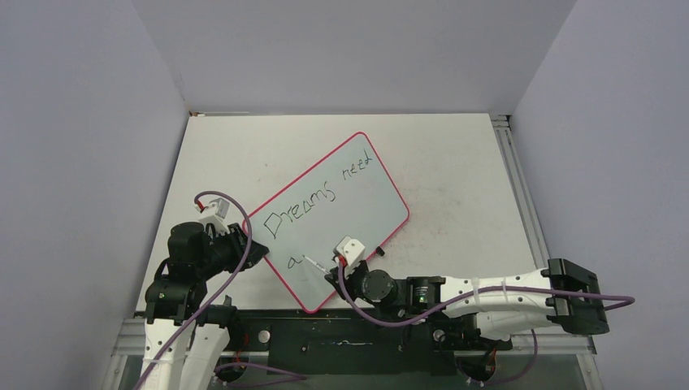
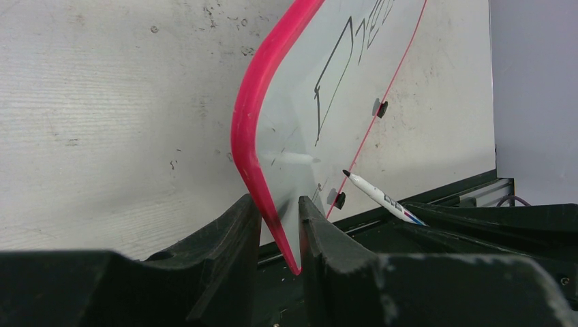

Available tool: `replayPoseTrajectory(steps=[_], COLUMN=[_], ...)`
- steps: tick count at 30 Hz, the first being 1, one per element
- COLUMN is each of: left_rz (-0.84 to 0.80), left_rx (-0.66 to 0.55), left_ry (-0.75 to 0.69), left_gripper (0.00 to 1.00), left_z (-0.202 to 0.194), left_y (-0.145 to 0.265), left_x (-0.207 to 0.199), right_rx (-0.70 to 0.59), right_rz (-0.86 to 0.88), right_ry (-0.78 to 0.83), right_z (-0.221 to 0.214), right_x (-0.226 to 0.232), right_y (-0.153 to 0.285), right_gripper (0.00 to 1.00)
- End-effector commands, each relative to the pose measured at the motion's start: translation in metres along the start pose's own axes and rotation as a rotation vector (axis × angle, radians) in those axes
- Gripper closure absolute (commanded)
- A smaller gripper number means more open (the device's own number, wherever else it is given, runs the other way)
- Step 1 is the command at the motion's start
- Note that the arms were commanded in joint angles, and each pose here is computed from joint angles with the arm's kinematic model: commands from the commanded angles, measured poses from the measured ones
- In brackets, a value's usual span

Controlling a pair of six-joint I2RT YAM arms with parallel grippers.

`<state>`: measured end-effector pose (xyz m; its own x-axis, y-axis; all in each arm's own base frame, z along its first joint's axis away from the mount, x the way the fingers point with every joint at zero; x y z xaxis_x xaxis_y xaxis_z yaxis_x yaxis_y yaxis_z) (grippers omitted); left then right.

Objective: Write a sentence on the whiteboard

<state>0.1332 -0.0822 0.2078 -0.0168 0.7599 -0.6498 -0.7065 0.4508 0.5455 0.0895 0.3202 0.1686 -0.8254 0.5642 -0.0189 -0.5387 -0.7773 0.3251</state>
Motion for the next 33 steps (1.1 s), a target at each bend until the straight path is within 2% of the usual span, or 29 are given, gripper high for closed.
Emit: replayPoseTrajectory(steps=[1, 21, 33], left_rz=[-0.013, -0.016, -0.017], left_rx=[-0.007, -0.006, -0.008], left_ry=[-0.019, -0.021, -0.021], left_gripper=[0.75, 0.75, 0.75], left_z=[0.003, 0.003, 0.003], left_y=[0.001, 0.001, 0.001], left_x=[-0.003, -0.003, -0.003], right_rx=[-0.082, -0.089, -0.041], right_rz=[-0.012, -0.031, 0.006], right_ry=[-0.026, -0.005, 0.013], right_z=[0.026, 0.03, 0.014], right_x=[0.004, 0.006, 0.012], right_y=[-0.005, -0.017, -0.018], right_gripper=[0.95, 0.95, 0.95])
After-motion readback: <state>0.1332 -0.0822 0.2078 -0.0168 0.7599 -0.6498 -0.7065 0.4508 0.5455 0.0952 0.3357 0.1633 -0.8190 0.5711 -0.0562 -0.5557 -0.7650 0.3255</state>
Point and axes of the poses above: each gripper's point midway between its finger pads, its own y axis back along the fingers, its own x axis along the line the jaws close on, z = x × y, the point moved 4 cm from there along y, back along the fingers, and after that the axes turned 7 degrees about y, right-handed, at the moved point
